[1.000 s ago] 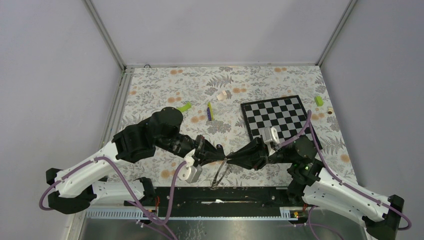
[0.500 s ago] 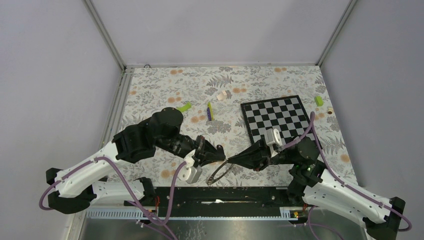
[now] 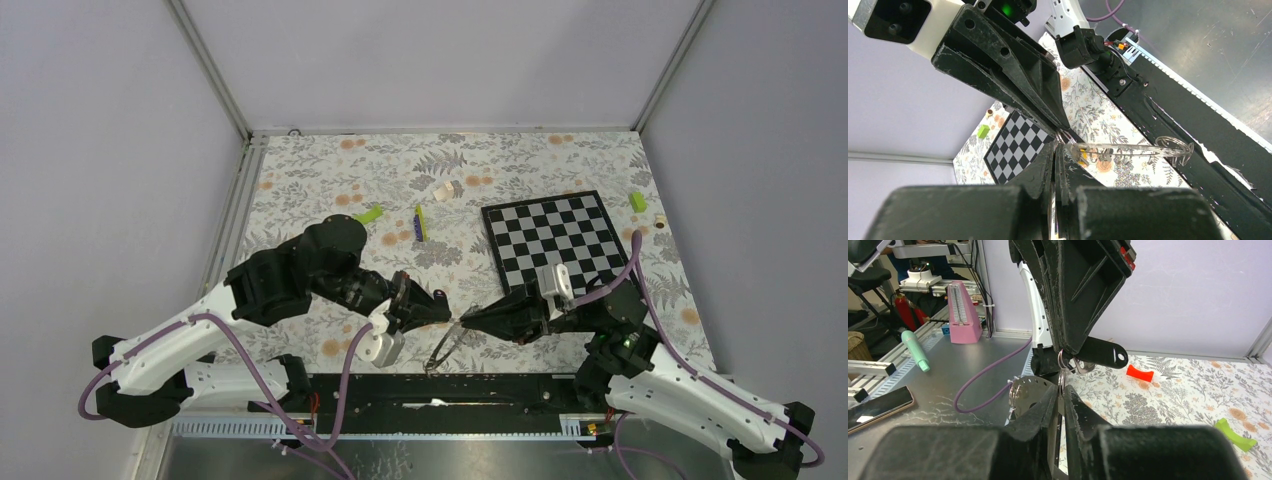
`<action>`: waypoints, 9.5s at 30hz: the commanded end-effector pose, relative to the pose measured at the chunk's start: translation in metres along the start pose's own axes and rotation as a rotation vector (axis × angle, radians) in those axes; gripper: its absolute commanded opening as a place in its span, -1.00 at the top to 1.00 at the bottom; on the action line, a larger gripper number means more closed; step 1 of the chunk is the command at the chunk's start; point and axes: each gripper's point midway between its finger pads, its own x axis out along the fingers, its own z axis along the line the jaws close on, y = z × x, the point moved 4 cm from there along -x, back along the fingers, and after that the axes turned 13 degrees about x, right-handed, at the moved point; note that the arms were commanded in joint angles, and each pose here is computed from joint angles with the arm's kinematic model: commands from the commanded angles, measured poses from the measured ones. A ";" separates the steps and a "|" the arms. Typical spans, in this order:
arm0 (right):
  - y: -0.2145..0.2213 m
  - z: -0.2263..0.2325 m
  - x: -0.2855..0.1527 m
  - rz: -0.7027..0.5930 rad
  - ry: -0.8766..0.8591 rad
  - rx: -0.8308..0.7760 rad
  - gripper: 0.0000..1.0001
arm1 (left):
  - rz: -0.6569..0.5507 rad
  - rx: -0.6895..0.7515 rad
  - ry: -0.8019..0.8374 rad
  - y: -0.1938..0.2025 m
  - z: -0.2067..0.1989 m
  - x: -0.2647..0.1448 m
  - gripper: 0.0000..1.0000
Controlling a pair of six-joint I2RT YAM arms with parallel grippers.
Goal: Remove the keys from the keyring
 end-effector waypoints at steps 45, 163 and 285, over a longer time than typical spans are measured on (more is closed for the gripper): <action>-0.008 0.001 0.004 -0.044 -0.021 -0.010 0.83 | -0.041 0.041 -0.023 -0.010 0.008 0.000 1.00; -0.017 0.004 0.003 -0.072 -0.022 -0.034 0.88 | -0.057 0.034 -0.014 -0.012 0.008 0.002 1.00; -0.011 0.000 0.005 -0.052 -0.012 -0.021 0.44 | -0.046 0.025 -0.014 -0.010 0.005 0.002 1.00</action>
